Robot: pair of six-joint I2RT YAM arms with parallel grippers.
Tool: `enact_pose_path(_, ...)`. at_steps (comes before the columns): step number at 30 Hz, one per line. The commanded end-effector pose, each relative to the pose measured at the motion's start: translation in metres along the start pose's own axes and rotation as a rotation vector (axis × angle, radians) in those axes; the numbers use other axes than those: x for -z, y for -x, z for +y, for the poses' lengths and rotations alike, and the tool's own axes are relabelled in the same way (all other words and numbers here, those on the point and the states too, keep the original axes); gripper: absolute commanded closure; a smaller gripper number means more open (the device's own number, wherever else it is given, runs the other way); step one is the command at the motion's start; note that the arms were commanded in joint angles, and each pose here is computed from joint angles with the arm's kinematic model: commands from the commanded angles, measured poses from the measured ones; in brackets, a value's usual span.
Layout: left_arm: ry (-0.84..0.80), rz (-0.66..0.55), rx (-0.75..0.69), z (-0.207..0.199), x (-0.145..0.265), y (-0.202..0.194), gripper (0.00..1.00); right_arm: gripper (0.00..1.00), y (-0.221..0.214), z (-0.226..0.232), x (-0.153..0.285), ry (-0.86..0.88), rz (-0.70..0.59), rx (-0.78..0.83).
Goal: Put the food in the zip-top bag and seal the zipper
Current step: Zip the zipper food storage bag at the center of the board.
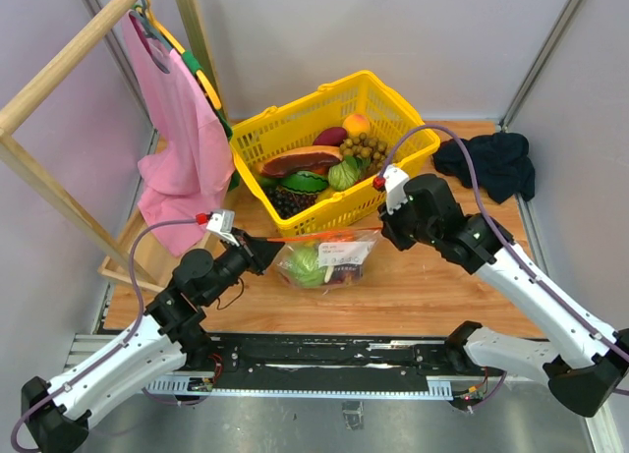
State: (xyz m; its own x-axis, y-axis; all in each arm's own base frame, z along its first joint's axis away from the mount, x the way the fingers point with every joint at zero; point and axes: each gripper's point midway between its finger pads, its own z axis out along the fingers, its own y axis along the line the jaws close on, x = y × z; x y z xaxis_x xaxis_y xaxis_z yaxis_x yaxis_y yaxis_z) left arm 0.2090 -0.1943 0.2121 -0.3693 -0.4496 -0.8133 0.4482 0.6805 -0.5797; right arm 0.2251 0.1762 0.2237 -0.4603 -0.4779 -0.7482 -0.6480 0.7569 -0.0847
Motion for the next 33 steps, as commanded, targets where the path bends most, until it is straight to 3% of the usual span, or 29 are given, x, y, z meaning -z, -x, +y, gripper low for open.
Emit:
enact_pose_path(1,0.047,-0.071,-0.018,0.010,-0.006,0.014,1.00,0.99,-0.024,-0.042,0.017,-0.184,0.076,-0.074)
enact_pose_path(6,0.007,-0.035,-0.039,0.000,-0.012,0.011,0.96,0.99,-0.022,-0.065,0.026,-0.282,0.055,-0.147)
enact_pose_path(12,0.002,-0.045,-0.063,-0.004,-0.011,0.018,0.67,0.99,-0.019,-0.106,0.042,-0.447,0.004,-0.309)
enact_pose_path(19,0.040,-0.094,-0.103,-0.007,0.000,0.046,0.45,0.99,-0.026,-0.145,0.074,-0.685,-0.075,-0.471)
enact_pose_path(26,0.081,-0.174,-0.162,-0.013,0.020,0.084,0.25,0.93,-0.031,-0.137,0.093,-0.673,-0.204,-0.456)
enact_pose_path(33,0.140,-0.254,-0.237,-0.010,0.044,0.115,0.14,0.88,-0.074,-0.110,0.073,-0.578,-0.155,-0.517)
